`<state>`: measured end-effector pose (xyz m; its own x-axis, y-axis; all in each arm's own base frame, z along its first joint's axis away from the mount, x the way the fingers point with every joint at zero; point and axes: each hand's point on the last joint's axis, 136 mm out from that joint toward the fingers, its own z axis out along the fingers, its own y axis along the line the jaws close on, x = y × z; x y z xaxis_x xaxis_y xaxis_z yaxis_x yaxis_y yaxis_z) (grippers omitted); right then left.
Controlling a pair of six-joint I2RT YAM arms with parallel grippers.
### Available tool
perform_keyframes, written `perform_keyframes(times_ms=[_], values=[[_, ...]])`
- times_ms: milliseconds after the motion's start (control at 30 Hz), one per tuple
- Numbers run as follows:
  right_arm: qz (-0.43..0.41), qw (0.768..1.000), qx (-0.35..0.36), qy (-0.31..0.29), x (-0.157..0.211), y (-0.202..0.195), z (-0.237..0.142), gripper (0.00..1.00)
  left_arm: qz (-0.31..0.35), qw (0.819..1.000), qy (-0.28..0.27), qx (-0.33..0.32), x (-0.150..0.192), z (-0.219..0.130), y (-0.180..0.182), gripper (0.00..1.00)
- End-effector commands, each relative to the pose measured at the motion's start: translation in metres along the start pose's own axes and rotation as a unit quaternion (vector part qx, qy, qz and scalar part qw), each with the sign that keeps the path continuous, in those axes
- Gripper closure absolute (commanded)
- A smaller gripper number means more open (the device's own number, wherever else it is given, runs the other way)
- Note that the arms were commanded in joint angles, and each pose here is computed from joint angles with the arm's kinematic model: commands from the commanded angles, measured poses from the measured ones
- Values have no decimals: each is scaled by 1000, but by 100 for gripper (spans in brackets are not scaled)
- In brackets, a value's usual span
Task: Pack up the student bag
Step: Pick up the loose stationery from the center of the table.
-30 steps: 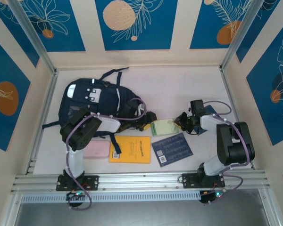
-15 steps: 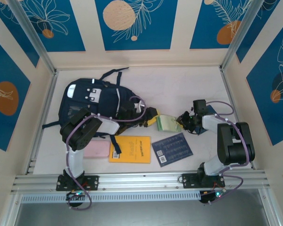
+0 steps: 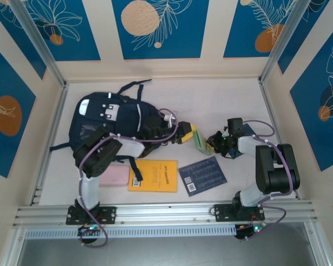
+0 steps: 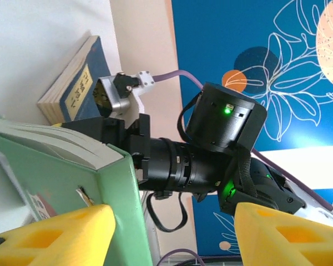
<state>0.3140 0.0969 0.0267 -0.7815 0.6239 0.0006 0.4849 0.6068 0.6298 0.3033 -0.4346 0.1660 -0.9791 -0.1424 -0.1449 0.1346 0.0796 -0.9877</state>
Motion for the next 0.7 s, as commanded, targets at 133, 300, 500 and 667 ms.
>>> perform_keyframes(times_ms=[133,300,500,667], values=[[13,996,-38,74,34,9,4,78,-38,995,60,-66,44,18,50,38],[10,997,-38,73,34,9,3,78,-28,992,64,-102,46,13,58,38],[7,997,-37,72,35,7,3,78,12,985,65,-160,44,-5,63,28],[5,997,-38,70,35,8,1,77,21,984,60,-169,36,-14,61,17]])
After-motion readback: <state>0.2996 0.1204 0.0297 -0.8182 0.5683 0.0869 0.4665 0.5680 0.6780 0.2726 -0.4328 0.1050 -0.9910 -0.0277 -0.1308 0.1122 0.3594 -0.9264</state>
